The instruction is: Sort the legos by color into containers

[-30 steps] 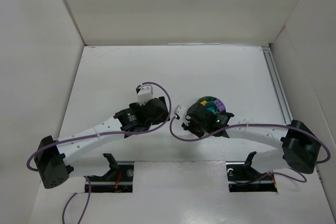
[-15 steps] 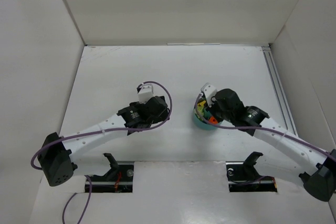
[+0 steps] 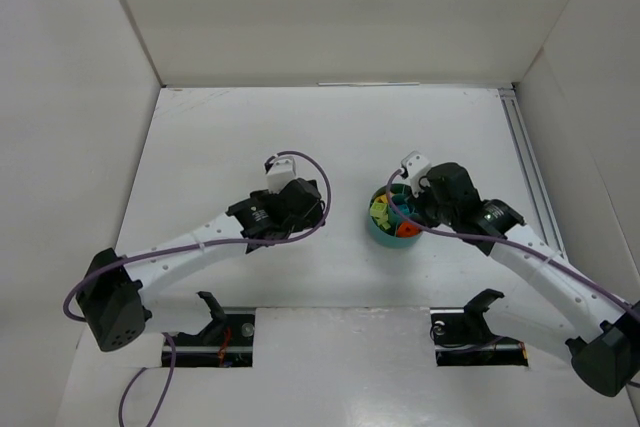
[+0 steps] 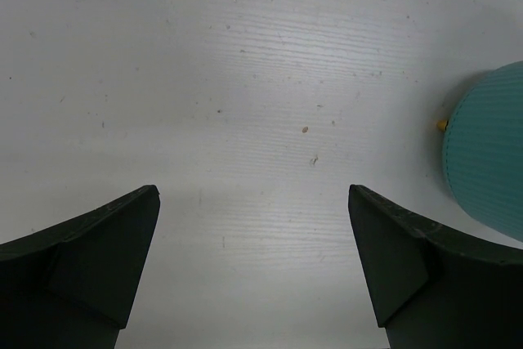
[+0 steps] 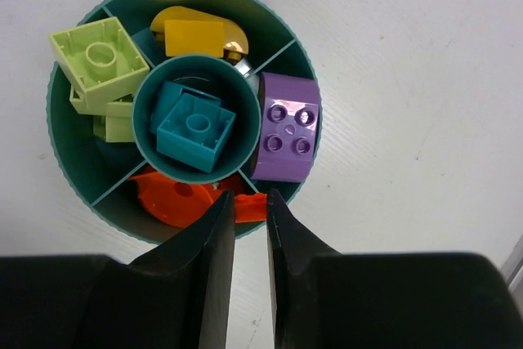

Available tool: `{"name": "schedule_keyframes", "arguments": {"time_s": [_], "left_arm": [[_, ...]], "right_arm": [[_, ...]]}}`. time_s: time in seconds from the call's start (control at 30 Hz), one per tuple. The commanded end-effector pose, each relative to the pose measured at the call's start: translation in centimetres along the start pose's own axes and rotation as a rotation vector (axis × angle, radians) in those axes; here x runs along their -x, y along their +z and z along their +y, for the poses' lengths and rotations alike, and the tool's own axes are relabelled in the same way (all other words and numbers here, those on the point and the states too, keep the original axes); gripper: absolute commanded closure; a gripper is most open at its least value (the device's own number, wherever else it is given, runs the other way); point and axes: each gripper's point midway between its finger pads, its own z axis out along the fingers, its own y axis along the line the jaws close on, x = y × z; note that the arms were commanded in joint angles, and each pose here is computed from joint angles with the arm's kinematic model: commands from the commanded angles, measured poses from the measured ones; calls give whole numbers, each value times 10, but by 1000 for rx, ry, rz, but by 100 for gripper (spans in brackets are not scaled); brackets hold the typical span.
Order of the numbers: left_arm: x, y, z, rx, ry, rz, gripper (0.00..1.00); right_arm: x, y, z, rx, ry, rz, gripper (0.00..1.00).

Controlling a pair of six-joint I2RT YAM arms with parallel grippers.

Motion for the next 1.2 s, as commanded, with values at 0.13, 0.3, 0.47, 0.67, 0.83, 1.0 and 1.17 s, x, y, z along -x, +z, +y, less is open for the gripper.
{"name": "schedule_keyframes", "arguments": {"time_s": [0.13,0.3,0.47,0.67,0.83,1.0,1.17], "left_arm": [[13,-1,-16,-40,-11,-23,0],[9,5,-15,-27,-7,-4,0],[8,4,-16,-32,-7,3,0],[8,4,-16,-32,-7,3,0],[17,3,-8,-16,-41,-16,0],[43,2,18,17,-138,-63,0],[64,-8,38,29,-197,-121,0]], "right_arm": [[-3,1,7,42,-9,0,82],[-6,5,10,55,-11,17,72],[-7,7,9,48,-13,28,62],[-7,2,4,20,-2,21,58],[0,-18,-34,-158,119,-13,19],[3,-51,-96,-432,349,-61,0],[-17,-95,-160,-745,497,-23,0]]}}
